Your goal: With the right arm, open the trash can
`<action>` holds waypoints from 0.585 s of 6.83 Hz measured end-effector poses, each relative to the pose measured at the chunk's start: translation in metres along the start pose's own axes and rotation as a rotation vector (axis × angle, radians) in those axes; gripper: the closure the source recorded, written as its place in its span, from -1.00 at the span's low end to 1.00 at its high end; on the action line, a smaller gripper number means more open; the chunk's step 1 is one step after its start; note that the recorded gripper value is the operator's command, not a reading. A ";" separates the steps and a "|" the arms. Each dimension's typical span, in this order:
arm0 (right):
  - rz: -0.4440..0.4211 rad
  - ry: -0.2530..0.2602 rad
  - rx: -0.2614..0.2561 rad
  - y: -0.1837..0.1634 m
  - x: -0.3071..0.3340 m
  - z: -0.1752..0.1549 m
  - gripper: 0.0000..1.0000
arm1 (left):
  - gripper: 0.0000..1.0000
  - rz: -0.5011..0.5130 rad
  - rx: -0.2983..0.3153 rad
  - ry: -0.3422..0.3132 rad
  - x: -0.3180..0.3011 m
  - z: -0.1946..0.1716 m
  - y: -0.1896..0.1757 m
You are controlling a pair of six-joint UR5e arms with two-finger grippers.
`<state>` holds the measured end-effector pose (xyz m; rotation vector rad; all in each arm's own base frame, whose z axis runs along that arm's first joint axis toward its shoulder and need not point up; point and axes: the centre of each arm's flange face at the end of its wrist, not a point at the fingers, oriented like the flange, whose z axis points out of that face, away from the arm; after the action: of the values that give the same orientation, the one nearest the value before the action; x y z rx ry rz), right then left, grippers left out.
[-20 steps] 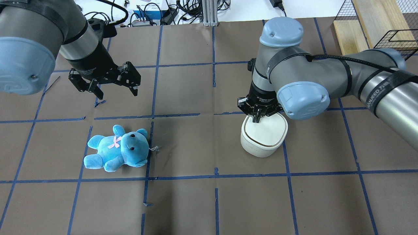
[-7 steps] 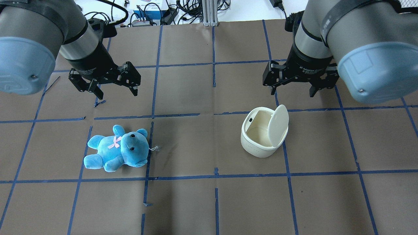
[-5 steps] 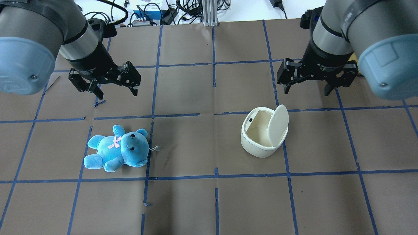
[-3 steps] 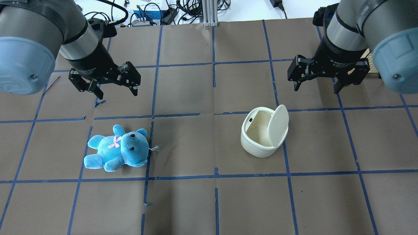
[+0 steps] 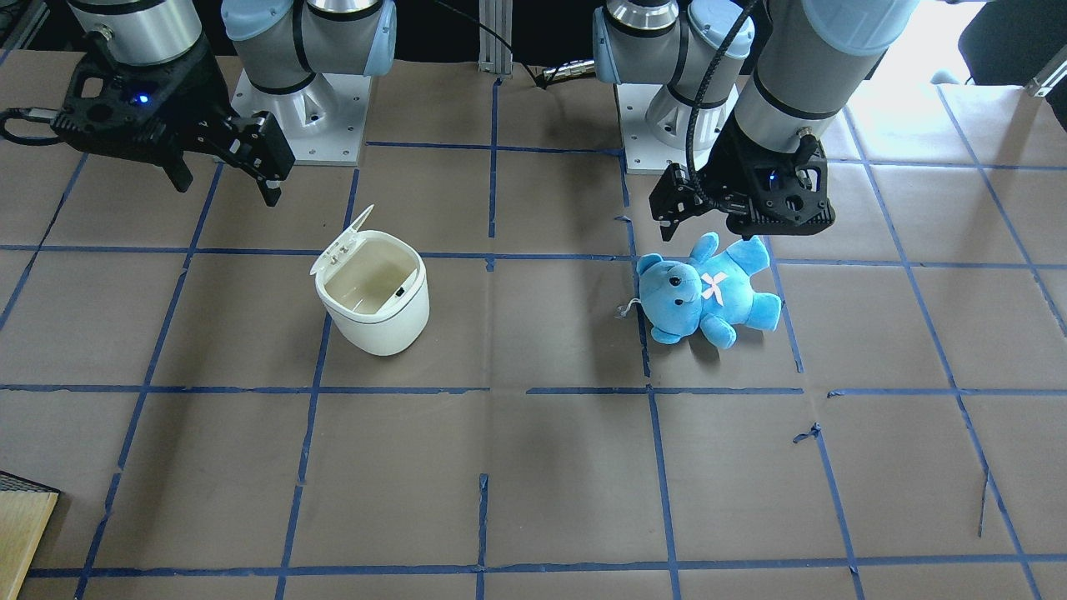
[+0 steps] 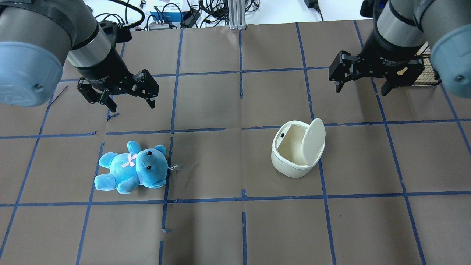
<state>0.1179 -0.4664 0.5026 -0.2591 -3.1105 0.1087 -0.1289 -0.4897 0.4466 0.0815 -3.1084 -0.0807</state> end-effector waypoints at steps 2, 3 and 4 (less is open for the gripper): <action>-0.002 -0.019 0.038 -0.010 0.000 -0.021 -1.00 | -1.00 0.000 0.000 0.000 0.000 0.000 0.000; -0.017 -0.023 0.043 -0.014 -0.001 -0.022 -1.00 | -1.00 0.000 0.000 0.000 0.000 0.000 0.000; -0.034 -0.023 0.044 -0.019 -0.001 -0.018 -1.00 | -1.00 0.000 0.000 0.000 0.000 0.000 0.000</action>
<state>0.1160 -0.4836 0.5223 -0.2059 -3.1295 0.1805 -0.1289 -0.4898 0.4466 0.0815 -3.1084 -0.0808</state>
